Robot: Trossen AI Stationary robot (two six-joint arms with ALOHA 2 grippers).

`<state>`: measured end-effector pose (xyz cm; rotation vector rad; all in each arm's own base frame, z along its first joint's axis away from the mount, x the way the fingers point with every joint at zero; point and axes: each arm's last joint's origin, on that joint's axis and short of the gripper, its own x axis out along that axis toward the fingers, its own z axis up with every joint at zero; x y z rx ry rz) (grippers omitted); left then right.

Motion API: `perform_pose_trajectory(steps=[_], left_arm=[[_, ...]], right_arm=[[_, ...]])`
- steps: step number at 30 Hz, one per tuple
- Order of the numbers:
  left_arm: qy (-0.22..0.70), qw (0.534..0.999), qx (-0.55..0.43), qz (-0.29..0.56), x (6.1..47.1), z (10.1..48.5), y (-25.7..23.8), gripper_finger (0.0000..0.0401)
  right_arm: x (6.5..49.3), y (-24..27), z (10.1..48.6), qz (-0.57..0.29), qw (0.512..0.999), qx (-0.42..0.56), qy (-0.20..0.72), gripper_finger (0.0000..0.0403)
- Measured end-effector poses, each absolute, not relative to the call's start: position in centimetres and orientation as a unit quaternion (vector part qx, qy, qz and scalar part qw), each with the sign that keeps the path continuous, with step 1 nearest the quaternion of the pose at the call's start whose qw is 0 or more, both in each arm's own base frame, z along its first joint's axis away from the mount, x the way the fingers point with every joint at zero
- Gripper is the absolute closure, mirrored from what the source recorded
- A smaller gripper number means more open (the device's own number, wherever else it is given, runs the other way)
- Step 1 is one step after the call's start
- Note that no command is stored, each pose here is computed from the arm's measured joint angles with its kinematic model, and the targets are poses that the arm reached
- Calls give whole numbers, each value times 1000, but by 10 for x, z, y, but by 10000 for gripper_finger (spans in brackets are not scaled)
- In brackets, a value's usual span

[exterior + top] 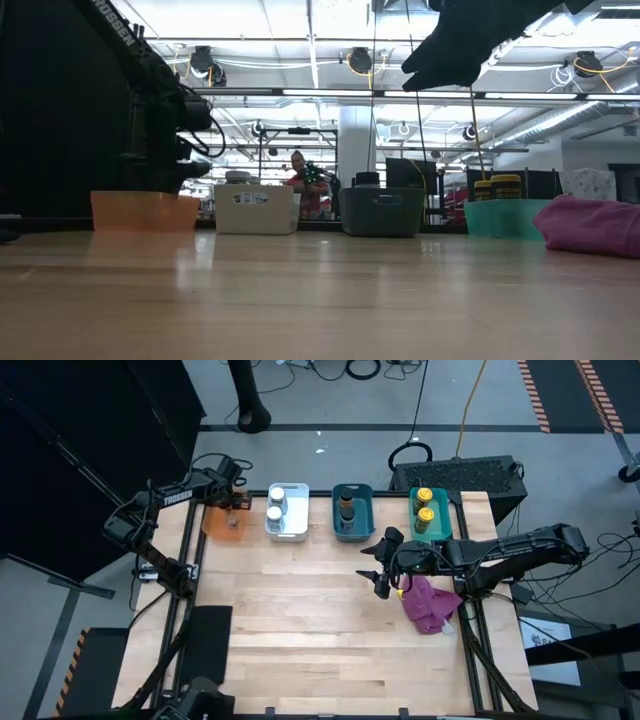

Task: Sort spices by type
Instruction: Put the brown seasoning bottle into the orange bin

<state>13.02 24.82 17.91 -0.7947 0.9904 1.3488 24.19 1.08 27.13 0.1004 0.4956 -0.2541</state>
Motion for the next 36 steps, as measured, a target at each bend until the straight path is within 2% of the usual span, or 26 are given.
perform_pose_trajectory(steps=[20, 24, 31, 36], left_arm=[[437, 574, -367, 587, 131, 180, 251, 211], [468, 558, -383, 569, 130, 173, 248, 211], [500, 569, -369, 538, 132, 172, 244, 211], [476, 567, -374, 559, 131, 181, 243, 212]], right_arm=[[241, 11, 270, -125, 958, 48, 253, 135], [241, 11, 270, -125, 958, 54, 253, 135], [241, 11, 270, -125, 958, 53, 254, 135], [241, 11, 270, -125, 958, 54, 254, 135]])
